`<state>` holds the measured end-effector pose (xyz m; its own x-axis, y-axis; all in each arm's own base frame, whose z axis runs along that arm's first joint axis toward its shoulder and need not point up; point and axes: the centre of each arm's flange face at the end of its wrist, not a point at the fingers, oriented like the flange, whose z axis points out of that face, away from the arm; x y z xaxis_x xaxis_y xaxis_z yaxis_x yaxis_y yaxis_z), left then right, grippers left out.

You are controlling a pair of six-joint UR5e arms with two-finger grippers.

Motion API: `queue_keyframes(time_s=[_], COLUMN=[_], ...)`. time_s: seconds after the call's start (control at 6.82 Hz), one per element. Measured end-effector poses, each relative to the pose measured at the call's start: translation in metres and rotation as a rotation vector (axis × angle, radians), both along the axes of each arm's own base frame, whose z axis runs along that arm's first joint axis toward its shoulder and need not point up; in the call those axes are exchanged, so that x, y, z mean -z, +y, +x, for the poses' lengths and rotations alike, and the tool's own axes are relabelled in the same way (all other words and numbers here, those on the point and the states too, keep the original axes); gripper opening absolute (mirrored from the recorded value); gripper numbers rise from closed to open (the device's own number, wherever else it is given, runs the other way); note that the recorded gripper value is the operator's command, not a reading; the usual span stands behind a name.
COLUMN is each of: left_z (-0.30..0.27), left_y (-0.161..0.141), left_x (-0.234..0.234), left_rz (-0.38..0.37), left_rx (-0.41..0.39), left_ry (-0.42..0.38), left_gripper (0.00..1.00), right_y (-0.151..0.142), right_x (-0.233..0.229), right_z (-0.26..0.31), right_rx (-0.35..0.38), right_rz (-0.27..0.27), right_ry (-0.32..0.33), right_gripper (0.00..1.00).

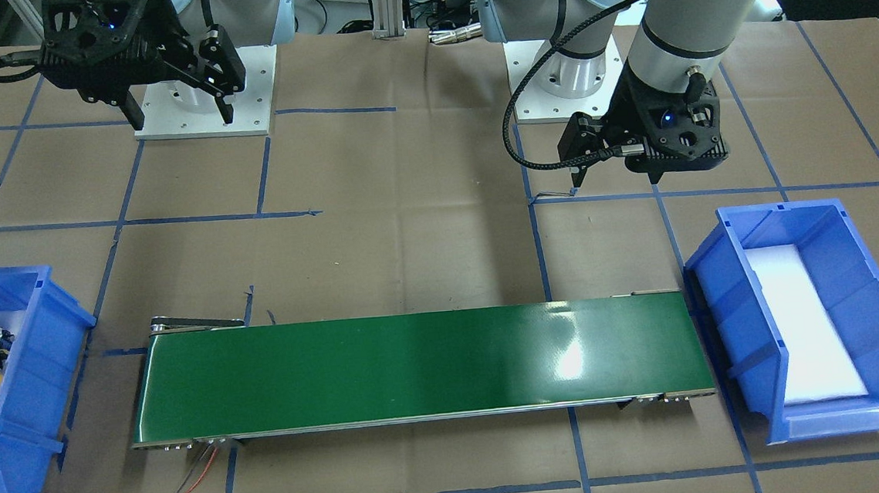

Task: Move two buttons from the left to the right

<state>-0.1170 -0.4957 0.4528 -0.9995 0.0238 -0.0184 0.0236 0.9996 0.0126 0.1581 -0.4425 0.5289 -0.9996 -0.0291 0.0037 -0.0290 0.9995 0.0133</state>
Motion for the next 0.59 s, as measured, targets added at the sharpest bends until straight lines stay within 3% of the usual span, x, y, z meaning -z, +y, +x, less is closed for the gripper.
queue_keyframes(time_s=[0.59], left_z=[0.000], left_y=[0.000], left_x=[0.001], left_rz=[0.001], left_rx=[0.000], left_ry=[0.000], left_gripper=[1.00], right_y=[-0.003], right_x=[0.017], right_z=[-0.001], right_rx=[0.011], right_rz=[0.046], right_ry=[-0.007], right_gripper=[1.00])
